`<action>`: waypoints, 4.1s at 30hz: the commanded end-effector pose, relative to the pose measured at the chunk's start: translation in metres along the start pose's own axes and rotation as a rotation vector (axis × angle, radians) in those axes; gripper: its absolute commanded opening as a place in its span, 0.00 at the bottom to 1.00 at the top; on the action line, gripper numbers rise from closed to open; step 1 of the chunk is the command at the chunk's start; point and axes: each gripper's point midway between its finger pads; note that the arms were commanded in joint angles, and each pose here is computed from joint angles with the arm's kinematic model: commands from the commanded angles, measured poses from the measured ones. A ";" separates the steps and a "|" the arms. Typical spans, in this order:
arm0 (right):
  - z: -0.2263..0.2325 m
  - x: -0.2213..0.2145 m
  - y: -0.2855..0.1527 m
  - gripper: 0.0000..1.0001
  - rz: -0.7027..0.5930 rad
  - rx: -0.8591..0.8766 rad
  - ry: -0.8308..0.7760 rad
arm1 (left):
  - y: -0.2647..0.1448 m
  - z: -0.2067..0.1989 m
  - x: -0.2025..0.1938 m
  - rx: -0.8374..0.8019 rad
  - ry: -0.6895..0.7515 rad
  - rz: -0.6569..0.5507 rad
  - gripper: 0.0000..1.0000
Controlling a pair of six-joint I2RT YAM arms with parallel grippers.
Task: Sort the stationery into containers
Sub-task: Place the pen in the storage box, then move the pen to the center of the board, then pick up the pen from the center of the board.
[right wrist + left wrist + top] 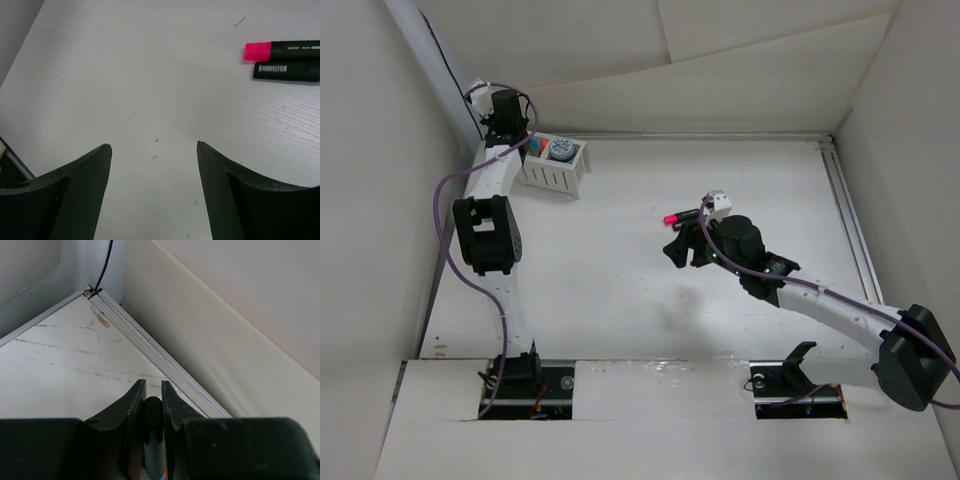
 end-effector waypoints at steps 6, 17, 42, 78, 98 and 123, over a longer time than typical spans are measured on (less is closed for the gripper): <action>0.000 0.018 0.003 0.76 -0.068 0.022 -0.008 | -0.021 -0.034 0.025 -0.047 0.053 -0.120 0.30; -0.027 0.028 0.002 0.77 -0.119 -0.103 0.081 | -0.080 -0.055 0.061 -0.171 -0.049 -0.117 0.41; -0.205 0.009 0.082 0.52 0.044 -0.698 0.229 | -0.410 -0.024 -0.132 -0.907 -0.123 0.411 0.38; -0.170 -0.071 0.094 0.16 0.295 -0.595 0.219 | -0.443 -0.007 -0.149 -1.029 -0.022 0.517 0.39; -0.088 -0.065 0.087 0.63 0.304 -0.460 0.013 | -0.444 -0.008 -0.146 -1.036 -0.026 0.511 0.39; -0.072 -0.054 0.078 0.18 0.240 -0.399 -0.015 | -0.431 -0.003 -0.160 -0.973 -0.005 0.532 0.41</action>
Point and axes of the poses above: each gripper's point midway between its finger pads, its own y axis out along the fingers, its own z axis along the line the jaws close on, x = y × z, and after that the axes turned 6 degrees about -y, right-handed
